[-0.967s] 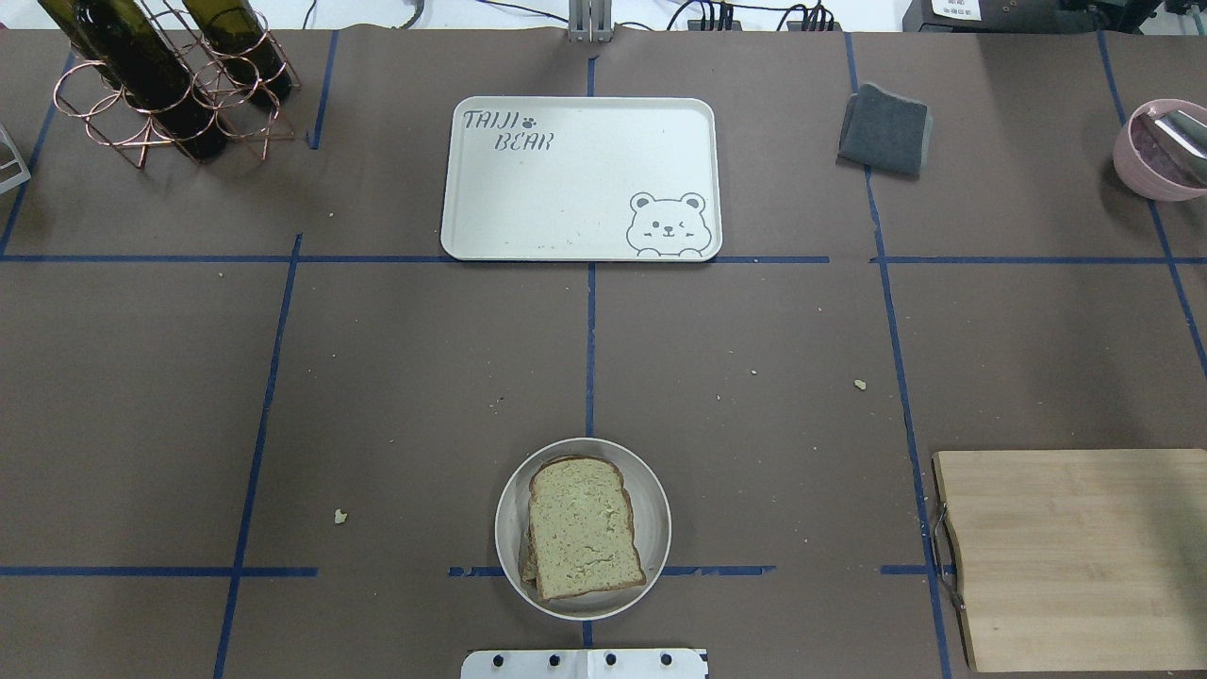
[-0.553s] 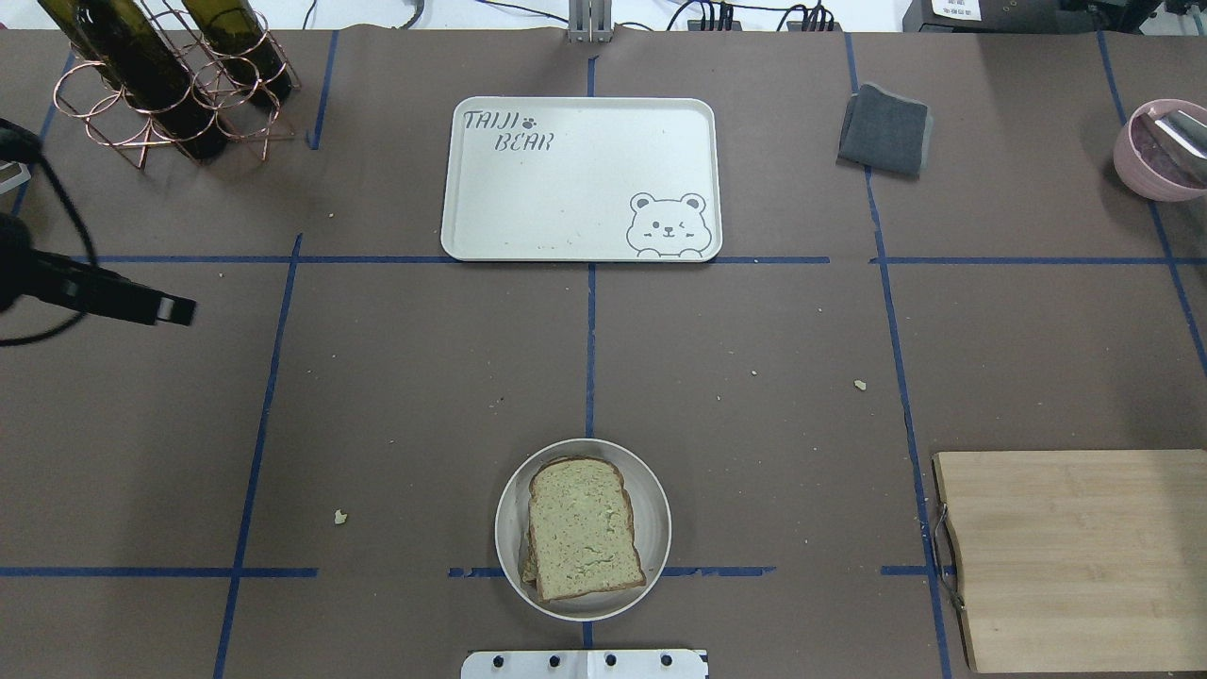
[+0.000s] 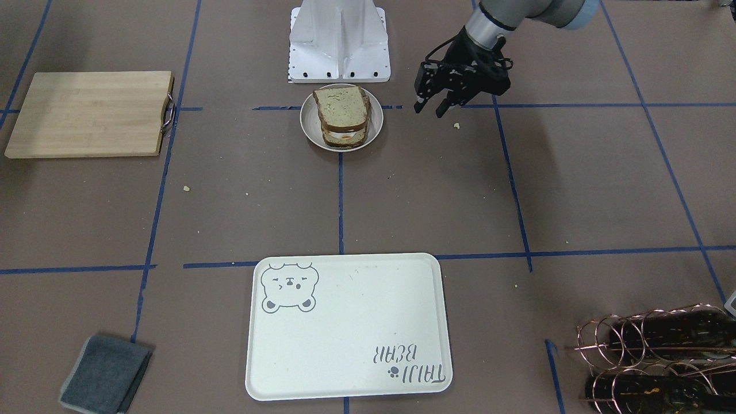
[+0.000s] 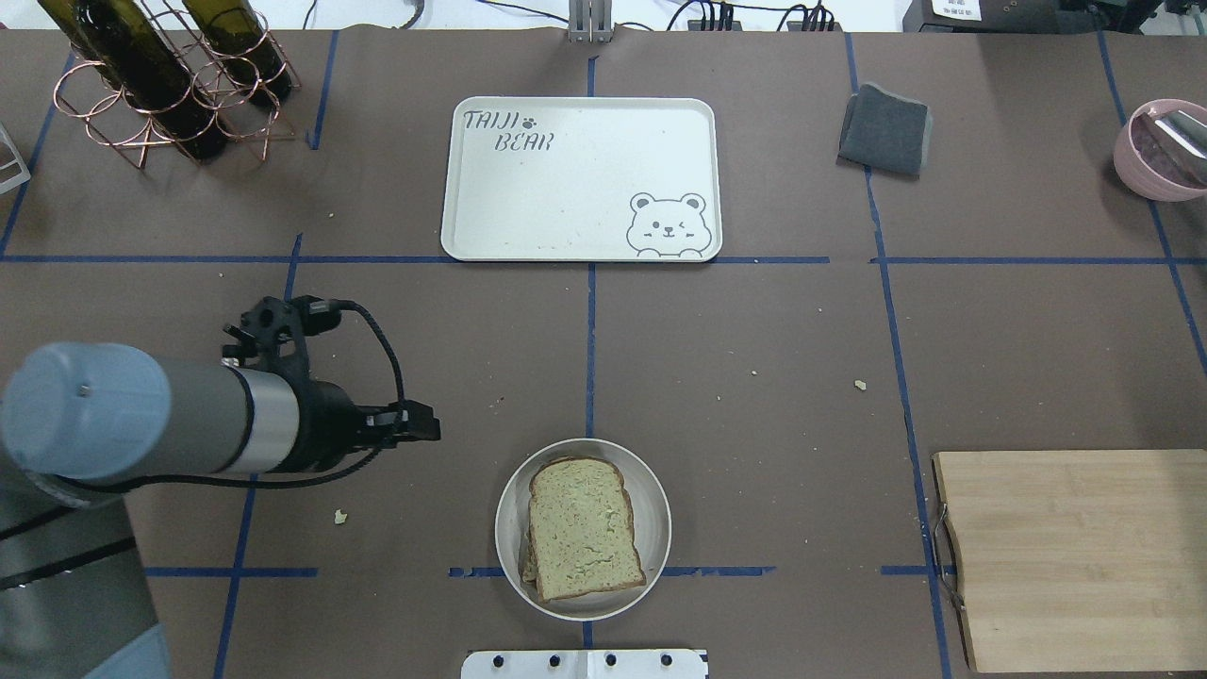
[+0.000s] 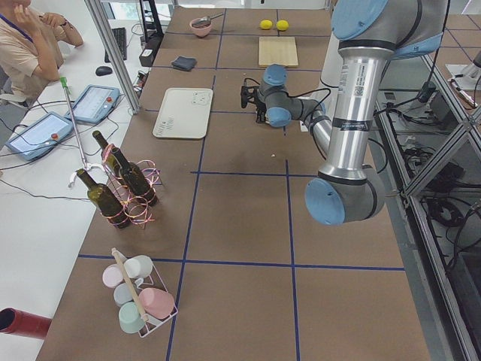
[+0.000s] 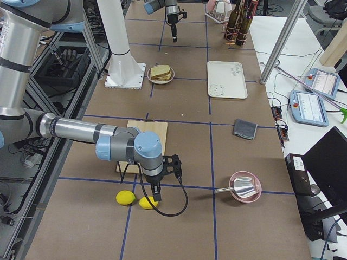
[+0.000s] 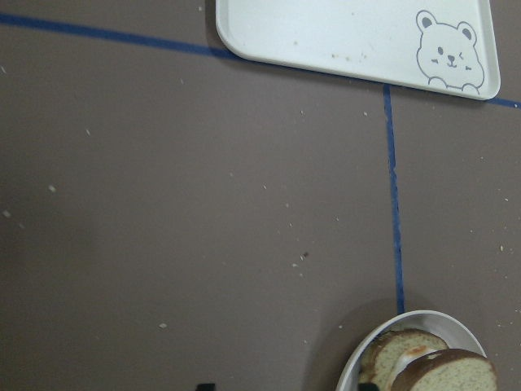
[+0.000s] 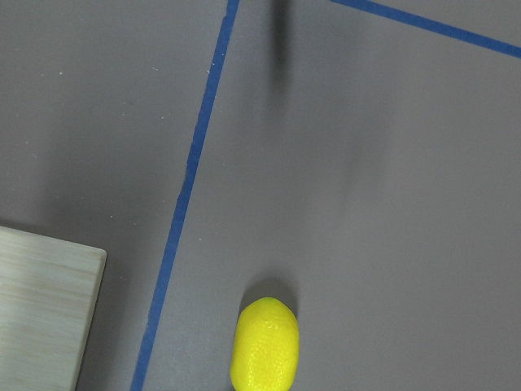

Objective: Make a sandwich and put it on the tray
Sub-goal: 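Reach the left gripper to the rim of the white plate, then grip the plate rim with the left gripper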

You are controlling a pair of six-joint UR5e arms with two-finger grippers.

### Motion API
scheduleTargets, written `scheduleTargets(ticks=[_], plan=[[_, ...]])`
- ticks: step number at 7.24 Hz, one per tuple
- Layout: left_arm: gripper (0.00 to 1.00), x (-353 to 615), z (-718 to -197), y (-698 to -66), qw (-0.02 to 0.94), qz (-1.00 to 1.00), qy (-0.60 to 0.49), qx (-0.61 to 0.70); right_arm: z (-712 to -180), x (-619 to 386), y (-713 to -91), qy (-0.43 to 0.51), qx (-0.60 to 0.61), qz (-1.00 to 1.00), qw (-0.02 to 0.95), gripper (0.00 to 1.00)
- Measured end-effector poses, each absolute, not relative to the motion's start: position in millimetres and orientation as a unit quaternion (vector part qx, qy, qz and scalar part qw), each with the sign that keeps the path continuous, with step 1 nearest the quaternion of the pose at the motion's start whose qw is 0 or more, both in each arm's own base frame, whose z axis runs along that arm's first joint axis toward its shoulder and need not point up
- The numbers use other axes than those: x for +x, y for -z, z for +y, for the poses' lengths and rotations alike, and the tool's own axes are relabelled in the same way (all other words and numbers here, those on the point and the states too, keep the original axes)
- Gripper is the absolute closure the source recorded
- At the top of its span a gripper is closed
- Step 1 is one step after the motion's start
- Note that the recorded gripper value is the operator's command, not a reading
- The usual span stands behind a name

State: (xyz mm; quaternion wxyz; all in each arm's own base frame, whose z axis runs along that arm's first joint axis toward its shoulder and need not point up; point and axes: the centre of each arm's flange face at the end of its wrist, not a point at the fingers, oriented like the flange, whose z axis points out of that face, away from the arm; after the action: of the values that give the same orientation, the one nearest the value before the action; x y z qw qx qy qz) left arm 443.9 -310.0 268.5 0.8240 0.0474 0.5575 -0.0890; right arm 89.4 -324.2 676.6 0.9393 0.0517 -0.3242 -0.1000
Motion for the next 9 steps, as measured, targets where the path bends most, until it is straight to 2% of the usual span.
scheduleTargets(ticks=[2,6,9], plan=[[0.58,502,-300,-275,0.833,0.543,0.105,0.037,-324,91,-677,0.098,0.052,-0.324,0.94,0.0],[0.58,536,-276,-287,0.843,0.53,0.089,0.022,-323,93,-678,0.095,0.052,-0.323,0.94,0.0],[0.72,549,-257,-279,0.841,0.535,0.079,0.023,-322,94,-681,0.093,0.05,-0.324,0.94,0.0]])
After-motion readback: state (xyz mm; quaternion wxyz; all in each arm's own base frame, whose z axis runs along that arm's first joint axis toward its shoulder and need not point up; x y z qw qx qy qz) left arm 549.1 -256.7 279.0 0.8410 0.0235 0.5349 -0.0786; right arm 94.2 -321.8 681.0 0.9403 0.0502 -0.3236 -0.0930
